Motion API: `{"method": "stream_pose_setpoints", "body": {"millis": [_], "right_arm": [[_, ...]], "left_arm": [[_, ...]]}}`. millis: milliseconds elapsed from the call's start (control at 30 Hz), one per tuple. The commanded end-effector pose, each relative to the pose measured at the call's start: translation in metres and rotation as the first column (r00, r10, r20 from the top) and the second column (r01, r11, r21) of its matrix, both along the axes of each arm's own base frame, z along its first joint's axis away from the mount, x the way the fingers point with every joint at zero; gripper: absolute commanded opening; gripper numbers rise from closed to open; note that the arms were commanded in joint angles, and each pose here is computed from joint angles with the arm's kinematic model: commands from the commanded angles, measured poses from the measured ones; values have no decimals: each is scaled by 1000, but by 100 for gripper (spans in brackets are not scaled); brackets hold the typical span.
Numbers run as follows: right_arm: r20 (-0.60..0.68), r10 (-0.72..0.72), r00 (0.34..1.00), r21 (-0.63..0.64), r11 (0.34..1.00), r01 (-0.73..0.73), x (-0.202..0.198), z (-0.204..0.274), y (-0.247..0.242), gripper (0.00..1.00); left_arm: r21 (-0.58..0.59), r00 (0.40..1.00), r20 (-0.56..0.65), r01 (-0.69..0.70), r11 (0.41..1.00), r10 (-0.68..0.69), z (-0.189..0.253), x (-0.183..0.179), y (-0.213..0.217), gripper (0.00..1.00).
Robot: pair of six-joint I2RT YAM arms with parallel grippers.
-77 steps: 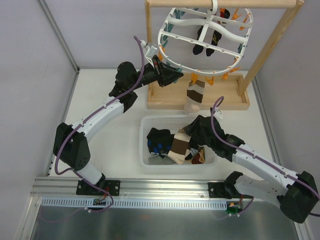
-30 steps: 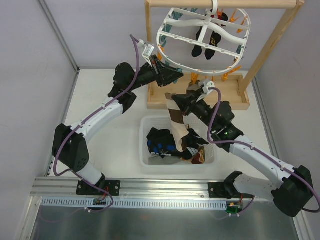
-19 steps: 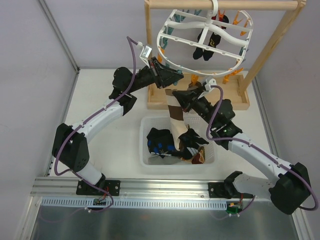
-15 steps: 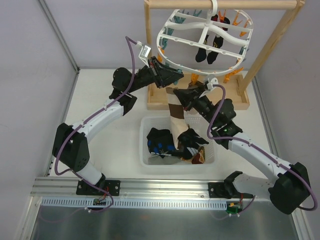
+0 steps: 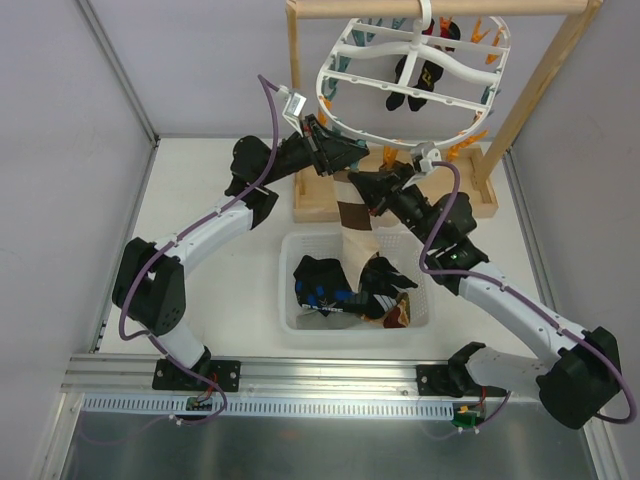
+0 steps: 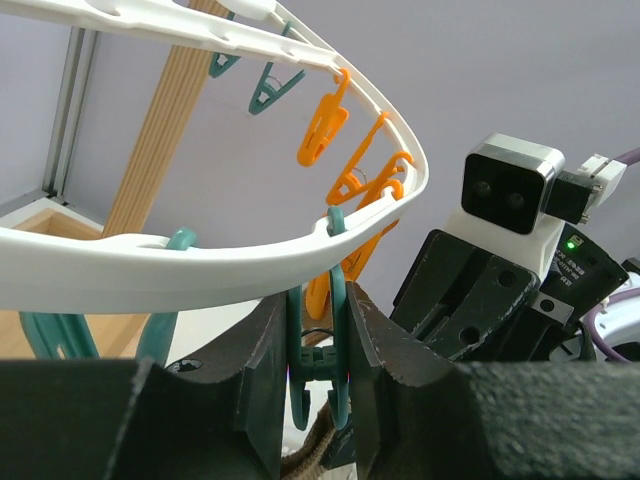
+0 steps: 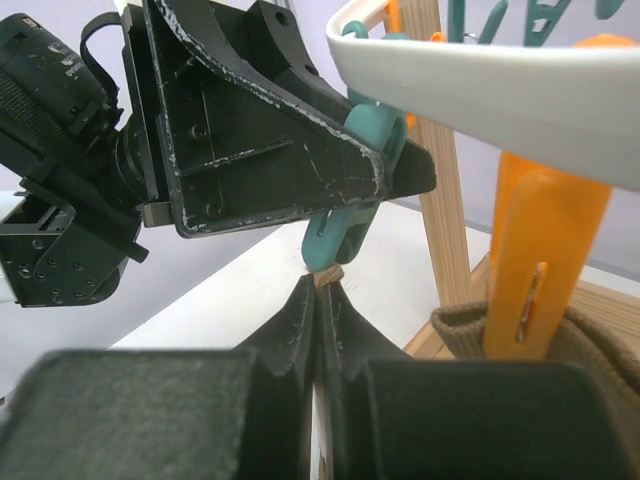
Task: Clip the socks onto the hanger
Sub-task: Clamp the sock onto the hanger.
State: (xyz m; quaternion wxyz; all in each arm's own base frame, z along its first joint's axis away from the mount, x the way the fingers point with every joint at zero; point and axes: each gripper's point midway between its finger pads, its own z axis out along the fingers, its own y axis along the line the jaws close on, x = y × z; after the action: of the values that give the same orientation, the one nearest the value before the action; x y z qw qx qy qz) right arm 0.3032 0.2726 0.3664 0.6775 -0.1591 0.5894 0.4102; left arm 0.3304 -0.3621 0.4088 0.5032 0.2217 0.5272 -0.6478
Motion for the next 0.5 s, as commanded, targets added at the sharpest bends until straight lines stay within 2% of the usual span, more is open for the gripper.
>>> {"method": "stream_pose_setpoints", "body": {"millis": [0,467], "right_arm": [[102,-31,994,101,995,21,-10,50,-15,1],[143,-24,989,123,992,6,-4,60,-19,1]], "left_arm": [[26,994,68,87,996,-89,5,-20,-3,0],[32,984,113,135,990,-138,7,-29,-4,0]]}}
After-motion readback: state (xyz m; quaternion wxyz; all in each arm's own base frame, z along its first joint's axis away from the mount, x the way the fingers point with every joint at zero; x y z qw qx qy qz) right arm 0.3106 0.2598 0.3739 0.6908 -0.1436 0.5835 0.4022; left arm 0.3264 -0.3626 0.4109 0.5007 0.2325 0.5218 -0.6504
